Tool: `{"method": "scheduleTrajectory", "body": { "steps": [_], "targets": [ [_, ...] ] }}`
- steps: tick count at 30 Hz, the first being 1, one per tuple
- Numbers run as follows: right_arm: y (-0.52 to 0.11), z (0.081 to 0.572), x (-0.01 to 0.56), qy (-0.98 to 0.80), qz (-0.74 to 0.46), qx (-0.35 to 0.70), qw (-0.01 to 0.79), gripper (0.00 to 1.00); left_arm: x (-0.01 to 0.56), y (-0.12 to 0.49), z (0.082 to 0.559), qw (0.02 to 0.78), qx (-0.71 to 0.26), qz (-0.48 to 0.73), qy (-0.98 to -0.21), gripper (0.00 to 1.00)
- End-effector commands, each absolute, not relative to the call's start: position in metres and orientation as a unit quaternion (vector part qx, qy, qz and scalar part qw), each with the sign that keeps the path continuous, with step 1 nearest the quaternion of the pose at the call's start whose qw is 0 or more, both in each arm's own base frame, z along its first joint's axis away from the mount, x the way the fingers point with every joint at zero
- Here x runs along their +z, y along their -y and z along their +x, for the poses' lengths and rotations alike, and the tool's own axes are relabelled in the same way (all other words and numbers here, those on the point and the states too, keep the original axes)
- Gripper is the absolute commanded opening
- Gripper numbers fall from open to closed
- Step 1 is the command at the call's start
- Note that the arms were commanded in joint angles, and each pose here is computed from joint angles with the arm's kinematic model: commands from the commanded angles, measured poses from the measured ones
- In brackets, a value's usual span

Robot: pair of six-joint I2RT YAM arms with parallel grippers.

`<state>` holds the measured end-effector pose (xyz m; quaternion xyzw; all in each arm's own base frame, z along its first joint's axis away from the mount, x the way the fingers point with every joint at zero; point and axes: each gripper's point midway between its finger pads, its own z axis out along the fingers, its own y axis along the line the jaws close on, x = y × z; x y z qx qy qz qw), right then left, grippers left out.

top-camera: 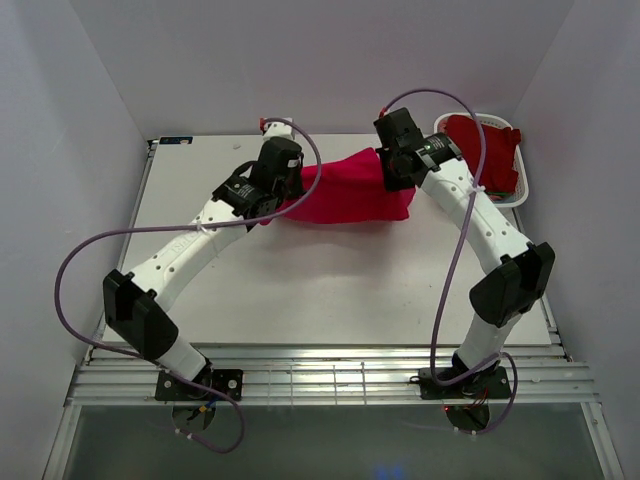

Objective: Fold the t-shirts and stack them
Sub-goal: Flatten out the tshirt

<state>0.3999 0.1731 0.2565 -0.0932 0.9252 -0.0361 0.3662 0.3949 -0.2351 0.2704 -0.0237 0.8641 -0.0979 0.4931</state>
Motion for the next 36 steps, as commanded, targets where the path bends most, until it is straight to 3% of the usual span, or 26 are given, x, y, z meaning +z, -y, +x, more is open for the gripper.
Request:
{"method": "scheduleTrajectory", "body": {
  "steps": [1, 6, 7, 8, 9, 10, 13, 16, 19, 26, 36],
  "targets": [
    [-0.16, 0.345, 0.224, -0.952, -0.113, -0.036, 0.281, 0.08, 0.266, 0.228, 0.365, 0.472, -0.114, 0.012, -0.874, 0.0],
    [-0.162, 0.262, 0.17, -0.981, -0.115, -0.037, 0.153, 0.08, 0.181, 0.218, 0.302, 0.364, -0.121, 0.02, -0.923, 0.0],
    [-0.169, 0.245, 0.161, -0.982, -0.129, -0.033, 0.131, 0.1, 0.177, 0.214, 0.289, 0.351, -0.124, 0.009, -0.928, 0.05],
    [-0.168, 0.226, 0.146, -0.985, -0.137, -0.04, 0.098, 0.16, 0.17, 0.214, 0.278, 0.336, -0.127, 0.007, -0.933, 0.13],
    [-0.169, 0.214, 0.141, -0.987, -0.135, -0.044, 0.082, 0.21, 0.16, 0.211, 0.268, 0.321, -0.123, 0.006, -0.939, 0.32],
    [-0.176, 0.202, 0.139, -0.984, -0.153, -0.05, 0.078, 0.31, 0.164, 0.209, 0.259, 0.319, -0.129, 0.003, -0.939, 0.42],
    [-0.183, 0.198, 0.148, -0.98, -0.165, -0.07, 0.089, 0.41, 0.185, 0.213, 0.248, 0.33, -0.148, -0.007, -0.932, 0.82],
    [-0.2, 0.224, 0.179, -0.973, -0.16, -0.051, 0.156, 0.51, 0.212, 0.216, 0.257, 0.358, -0.158, -0.018, -0.92, 0.92],
    [-0.204, 0.254, 0.193, -0.964, -0.152, -0.06, 0.208, 0.52, 0.21, 0.221, 0.275, 0.376, -0.137, -0.009, -0.917, 0.92],
    [-0.217, 0.307, 0.151, -0.959, -0.129, -0.049, 0.247, 0.45, 0.165, 0.246, 0.326, 0.384, -0.077, 0.018, -0.92, 0.71],
    [-0.213, 0.352, 0.139, -0.96, -0.107, -0.038, 0.255, 0.42, 0.124, 0.241, 0.394, 0.388, -0.001, 0.039, -0.921, 0.69]
  ]
}}
